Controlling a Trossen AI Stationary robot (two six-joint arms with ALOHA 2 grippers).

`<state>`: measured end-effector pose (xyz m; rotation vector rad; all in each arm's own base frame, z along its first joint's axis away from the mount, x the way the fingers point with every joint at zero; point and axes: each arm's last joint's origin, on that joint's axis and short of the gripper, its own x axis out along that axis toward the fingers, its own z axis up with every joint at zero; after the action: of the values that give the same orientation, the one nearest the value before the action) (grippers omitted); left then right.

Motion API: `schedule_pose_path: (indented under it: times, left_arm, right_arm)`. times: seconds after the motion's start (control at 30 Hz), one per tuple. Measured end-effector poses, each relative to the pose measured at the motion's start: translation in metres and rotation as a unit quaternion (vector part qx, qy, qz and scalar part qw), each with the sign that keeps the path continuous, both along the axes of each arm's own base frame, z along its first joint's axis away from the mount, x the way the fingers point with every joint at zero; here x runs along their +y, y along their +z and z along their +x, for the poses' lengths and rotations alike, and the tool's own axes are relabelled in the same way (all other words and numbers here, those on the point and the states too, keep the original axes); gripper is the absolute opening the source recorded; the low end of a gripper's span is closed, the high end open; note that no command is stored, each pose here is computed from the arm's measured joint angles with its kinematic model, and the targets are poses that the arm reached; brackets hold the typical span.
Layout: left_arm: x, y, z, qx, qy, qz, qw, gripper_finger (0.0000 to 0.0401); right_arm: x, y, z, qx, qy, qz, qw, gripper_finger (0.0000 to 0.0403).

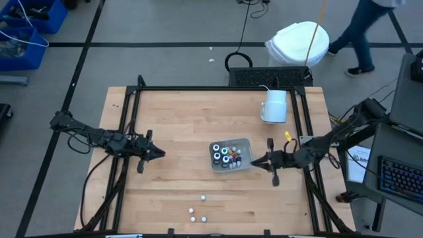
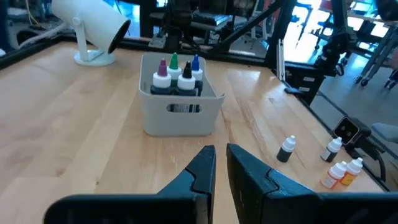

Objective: Pick & Place food coloring
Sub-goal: Put the small green food coloring into the gray bin

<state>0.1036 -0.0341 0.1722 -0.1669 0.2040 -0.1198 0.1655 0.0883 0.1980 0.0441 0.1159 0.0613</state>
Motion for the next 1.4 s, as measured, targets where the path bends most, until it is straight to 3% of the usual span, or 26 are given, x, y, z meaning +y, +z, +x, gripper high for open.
schedule_pose_path:
  times: [0.27,0.43,0.63,0.73,0.9,1.13,1.27,1.4]
  left_arm:
    - [0.0,0.007,0.001,-0.034,0.0,-0.013,0.999,0.0047]
    - [-0.001,0.004,0.002,-0.031,0.005,-0.023,0.999,0.0047]
    - [-0.002,-0.016,0.007,-0.017,0.017,-0.059,0.998,0.0047]
    - [-0.003,-0.024,0.009,0.021,0.034,-0.091,0.995,0.0047]
    - [-0.008,-0.017,0.02,0.015,0.053,-0.13,0.99,0.0047]
    - [-0.041,0.006,0.055,0.114,0.054,-0.084,0.988,0.0046]
    - [-0.075,0.03,0.094,0.169,0.049,-0.029,0.984,0.0046]
    - [-0.111,0.047,0.133,0.253,0.02,0.033,0.967,0.0046]
  right_arm:
    - [-0.017,-0.034,-0.028,-0.066,0.026,-0.011,0.997,0.0001]
    - [-0.024,-0.019,-0.036,-0.136,0.015,0.024,0.99,0.0001]
    - [-0.027,-0.02,-0.04,-0.122,0.017,-0.001,0.992,0.0]
    - [-0.027,-0.019,-0.04,-0.127,0.016,-0.013,0.992,0.0]
    - [-0.027,-0.015,-0.041,-0.144,0.015,-0.034,0.989,0.0]
    - [-0.029,-0.012,-0.041,-0.161,0.006,-0.031,0.986,0.0]
    - [-0.029,-0.015,-0.041,-0.146,0.008,-0.019,0.989,0.0]
    - [-0.029,-0.016,-0.04,-0.14,-0.004,-0.02,0.99,0.0]
